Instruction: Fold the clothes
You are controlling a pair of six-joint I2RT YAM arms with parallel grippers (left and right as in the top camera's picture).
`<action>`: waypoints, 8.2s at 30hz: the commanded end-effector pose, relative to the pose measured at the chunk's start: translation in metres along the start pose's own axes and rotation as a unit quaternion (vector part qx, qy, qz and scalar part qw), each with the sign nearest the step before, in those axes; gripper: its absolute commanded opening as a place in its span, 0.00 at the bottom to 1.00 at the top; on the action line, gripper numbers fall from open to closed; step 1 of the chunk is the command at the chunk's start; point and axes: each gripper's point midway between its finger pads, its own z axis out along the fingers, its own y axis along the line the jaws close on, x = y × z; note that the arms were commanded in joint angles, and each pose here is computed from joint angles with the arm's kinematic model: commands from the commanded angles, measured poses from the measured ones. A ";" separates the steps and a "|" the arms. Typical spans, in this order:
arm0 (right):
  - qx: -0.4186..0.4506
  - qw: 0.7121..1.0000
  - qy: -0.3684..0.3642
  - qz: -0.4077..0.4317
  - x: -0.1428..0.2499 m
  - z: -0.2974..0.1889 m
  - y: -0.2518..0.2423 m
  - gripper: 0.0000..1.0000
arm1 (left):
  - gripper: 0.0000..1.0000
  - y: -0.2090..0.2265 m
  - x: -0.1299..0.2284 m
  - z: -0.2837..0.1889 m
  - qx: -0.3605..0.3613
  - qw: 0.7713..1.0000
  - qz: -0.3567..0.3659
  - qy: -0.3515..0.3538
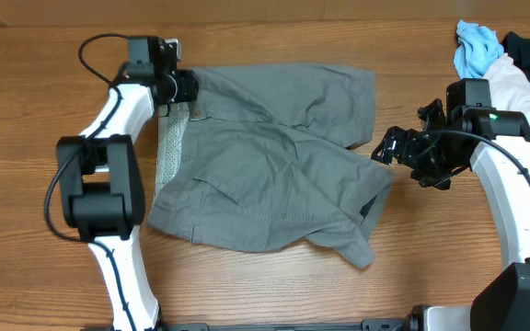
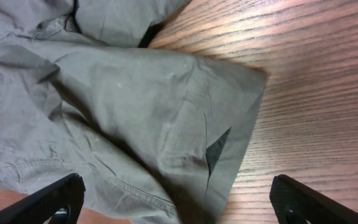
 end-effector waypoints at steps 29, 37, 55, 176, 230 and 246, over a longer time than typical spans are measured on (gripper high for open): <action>-0.001 1.000 -0.010 -0.004 -0.003 -0.005 0.004 1.00 | 0.56 0.021 0.138 -0.020 0.017 0.955 -0.065 0.288; -0.001 1.000 -0.010 -0.004 -0.003 -0.005 0.004 1.00 | 0.44 -0.024 0.126 -0.042 0.183 0.937 -0.108 0.277; -0.001 1.000 -0.010 -0.004 -0.003 -0.005 0.004 1.00 | 0.10 -0.030 0.124 -0.101 0.201 0.919 -0.153 0.302; -0.001 1.000 -0.010 -0.004 -0.003 -0.005 0.004 1.00 | 0.04 -0.034 0.173 -0.075 -0.156 0.927 -0.113 0.322; -0.001 1.000 -0.010 -0.004 -0.003 -0.005 0.004 1.00 | 0.17 -0.165 -0.036 -0.069 0.148 0.989 -0.023 0.004; -0.020 0.996 -0.082 -0.033 -0.039 -0.008 0.014 1.00 | 1.00 -0.065 -0.013 -0.158 -0.156 0.987 0.041 0.026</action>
